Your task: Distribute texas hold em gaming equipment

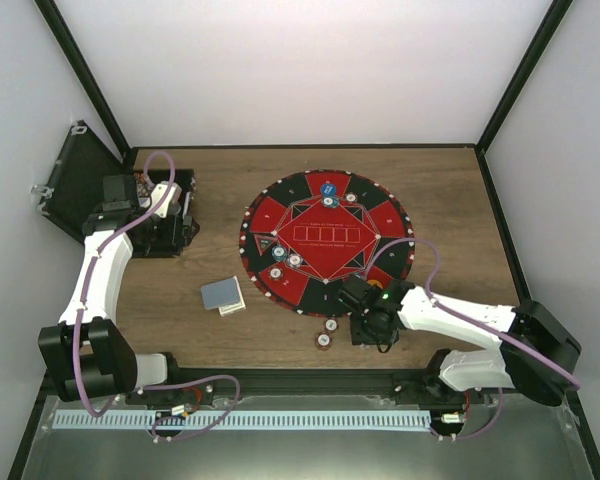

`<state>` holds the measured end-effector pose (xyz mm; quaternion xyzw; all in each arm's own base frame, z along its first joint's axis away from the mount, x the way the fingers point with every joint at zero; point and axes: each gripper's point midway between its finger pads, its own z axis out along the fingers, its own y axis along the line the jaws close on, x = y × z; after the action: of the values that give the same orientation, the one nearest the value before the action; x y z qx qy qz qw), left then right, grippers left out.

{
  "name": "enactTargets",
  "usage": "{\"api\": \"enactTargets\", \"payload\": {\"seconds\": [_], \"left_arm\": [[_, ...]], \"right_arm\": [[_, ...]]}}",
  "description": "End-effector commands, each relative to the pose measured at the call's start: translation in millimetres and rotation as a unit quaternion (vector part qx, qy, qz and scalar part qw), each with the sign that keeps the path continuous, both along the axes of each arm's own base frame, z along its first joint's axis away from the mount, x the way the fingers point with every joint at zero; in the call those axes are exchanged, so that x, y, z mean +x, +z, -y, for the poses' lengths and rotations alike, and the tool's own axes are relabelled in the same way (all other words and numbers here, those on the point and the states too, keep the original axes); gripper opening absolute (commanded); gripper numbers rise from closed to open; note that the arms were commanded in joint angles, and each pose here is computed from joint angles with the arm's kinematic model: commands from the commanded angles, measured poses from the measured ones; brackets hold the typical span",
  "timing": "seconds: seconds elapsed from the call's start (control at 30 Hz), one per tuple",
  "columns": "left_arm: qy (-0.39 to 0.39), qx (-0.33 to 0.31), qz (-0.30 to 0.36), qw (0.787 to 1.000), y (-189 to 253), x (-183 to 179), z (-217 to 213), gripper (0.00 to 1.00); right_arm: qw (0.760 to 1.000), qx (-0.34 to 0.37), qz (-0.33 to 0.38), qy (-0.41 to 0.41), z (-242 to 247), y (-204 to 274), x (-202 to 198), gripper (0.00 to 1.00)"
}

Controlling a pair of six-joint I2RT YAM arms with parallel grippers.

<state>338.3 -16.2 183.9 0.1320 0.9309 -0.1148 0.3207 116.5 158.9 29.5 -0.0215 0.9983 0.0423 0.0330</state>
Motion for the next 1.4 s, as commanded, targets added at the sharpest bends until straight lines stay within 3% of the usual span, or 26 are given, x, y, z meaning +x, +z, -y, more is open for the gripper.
{"api": "enactTargets", "payload": {"seconds": [0.0, 0.33, 0.7, 0.87, 1.07, 1.23, 1.37], "left_arm": [[0.001, -0.004, 0.011, 1.000, 4.6, 1.6, -0.6, 1.00], [0.000, -0.004, 0.012, 1.000, 5.0, 1.9, -0.3, 1.00], [-0.001, -0.004, 0.013, 1.000, 6.5, 1.4, -0.1, 1.00], [-0.002, -0.005, 0.012, 1.000, 6.3, 0.7, 0.5, 1.00], [-0.002, -0.004, 0.011, 1.000, 6.5, -1.3, 0.3, 1.00], [-0.003, -0.006, 0.009, 1.000, 4.9, -0.8, 1.1, 1.00], [-0.001, -0.006, 0.004, 1.000, 1.6, 0.2, 0.1, 1.00]], "right_arm": [[1.000, 0.002, 0.007, 0.001, -5.7, 2.7, 4.1, 0.48], [1.000, 0.012, 0.022, 0.004, -12.1, 22.3, 10.9, 0.29], [0.997, 0.011, 0.079, 0.015, -27.1, 76.6, 43.3, 0.28], [0.989, 0.020, 0.142, 0.016, -39.5, 116.2, 104.6, 0.28], [0.978, 0.008, 0.211, -0.007, -32.5, 146.3, 211.6, 0.28], [0.975, 0.013, 0.219, -0.033, -21.8, 132.7, 285.9, 0.28], [0.978, -0.003, 0.204, -0.036, -20.5, 104.5, 323.0, 0.27]]}}
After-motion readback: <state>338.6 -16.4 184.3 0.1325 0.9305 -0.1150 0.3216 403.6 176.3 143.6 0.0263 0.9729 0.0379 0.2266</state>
